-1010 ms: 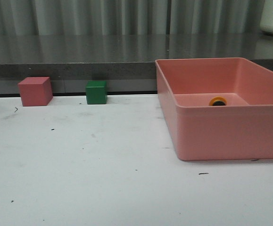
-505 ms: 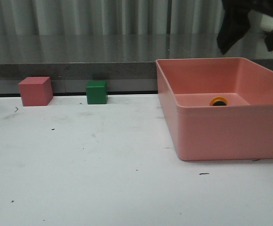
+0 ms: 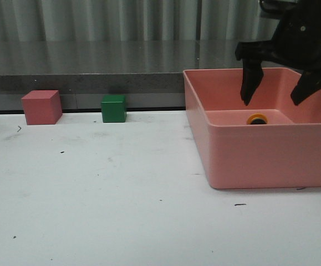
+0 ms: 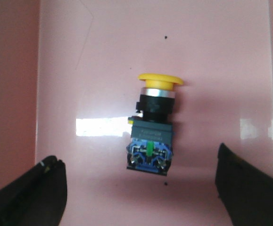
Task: Place and stand button with both arms
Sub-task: 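Lower the right gripper into the pink bin around the yellow button, then close the right gripper on the button and lift it out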
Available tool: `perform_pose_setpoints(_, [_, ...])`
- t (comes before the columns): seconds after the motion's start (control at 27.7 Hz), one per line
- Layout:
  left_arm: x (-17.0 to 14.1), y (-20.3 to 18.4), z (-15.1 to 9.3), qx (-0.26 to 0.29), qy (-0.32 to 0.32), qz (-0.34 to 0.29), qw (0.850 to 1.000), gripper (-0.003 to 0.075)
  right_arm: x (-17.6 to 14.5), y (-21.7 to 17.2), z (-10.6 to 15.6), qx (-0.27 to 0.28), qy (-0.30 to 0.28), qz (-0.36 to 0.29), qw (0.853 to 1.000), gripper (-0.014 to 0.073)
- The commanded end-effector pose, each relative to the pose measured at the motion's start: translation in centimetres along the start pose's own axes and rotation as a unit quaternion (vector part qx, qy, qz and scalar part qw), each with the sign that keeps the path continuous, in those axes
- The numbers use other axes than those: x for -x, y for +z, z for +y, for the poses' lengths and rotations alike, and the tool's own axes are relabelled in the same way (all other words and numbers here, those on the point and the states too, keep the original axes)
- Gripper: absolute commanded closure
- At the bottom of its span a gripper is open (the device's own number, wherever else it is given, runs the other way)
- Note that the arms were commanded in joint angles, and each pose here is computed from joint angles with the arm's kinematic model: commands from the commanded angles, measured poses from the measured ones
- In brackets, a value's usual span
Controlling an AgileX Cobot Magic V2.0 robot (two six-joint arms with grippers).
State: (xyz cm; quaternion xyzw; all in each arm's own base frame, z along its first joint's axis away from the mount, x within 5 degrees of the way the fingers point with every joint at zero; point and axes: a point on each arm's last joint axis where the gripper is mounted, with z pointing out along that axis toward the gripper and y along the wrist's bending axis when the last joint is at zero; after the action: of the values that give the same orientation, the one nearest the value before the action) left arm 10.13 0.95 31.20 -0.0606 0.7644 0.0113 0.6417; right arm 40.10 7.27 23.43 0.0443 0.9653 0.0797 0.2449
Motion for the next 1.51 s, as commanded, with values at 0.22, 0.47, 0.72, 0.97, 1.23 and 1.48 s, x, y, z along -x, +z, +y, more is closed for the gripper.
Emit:
perform_pose_setpoints(0.22, [1.9,-0.2,-0.2,-0.008,-0.009,-0.052,0.999,0.0102,2.6,1.8,0.2,0.001,0.018,-0.009,1.000,-0.0011])
perform_pose_setpoints(0.47, [1.8,-0.1,-0.2,-0.007,-0.009,-0.047,0.999,0.0102,2.6,3.9,0.1,-0.005,0.019,0.014,1.000,0.0118])
perform_pose_setpoints(0.72, [1.7,-0.1,-0.2,-0.006,-0.009,-0.045,0.999,0.0102,2.4,4.2,0.0,-0.006,0.019,0.019,1.000,0.0240])
perform_pose_setpoints(0.97, [1.7,-0.1,-0.2,-0.006,-0.009,-0.045,0.999,0.0102,2.7,3.4,0.1,-0.004,0.019,0.010,1.000,0.0308])
perform_pose_setpoints(1.23, [1.7,-0.1,-0.2,-0.006,-0.009,-0.045,0.999,0.0102,3.4,0.3,0.7,0.006,0.013,-0.023,1.000,0.0308])
perform_pose_setpoints(1.48, [1.7,-0.1,-0.2,-0.006,-0.009,-0.045,0.999,0.0102,3.9,-5.9,2.9,0.033,-0.045,-0.089,0.994,0.0308])
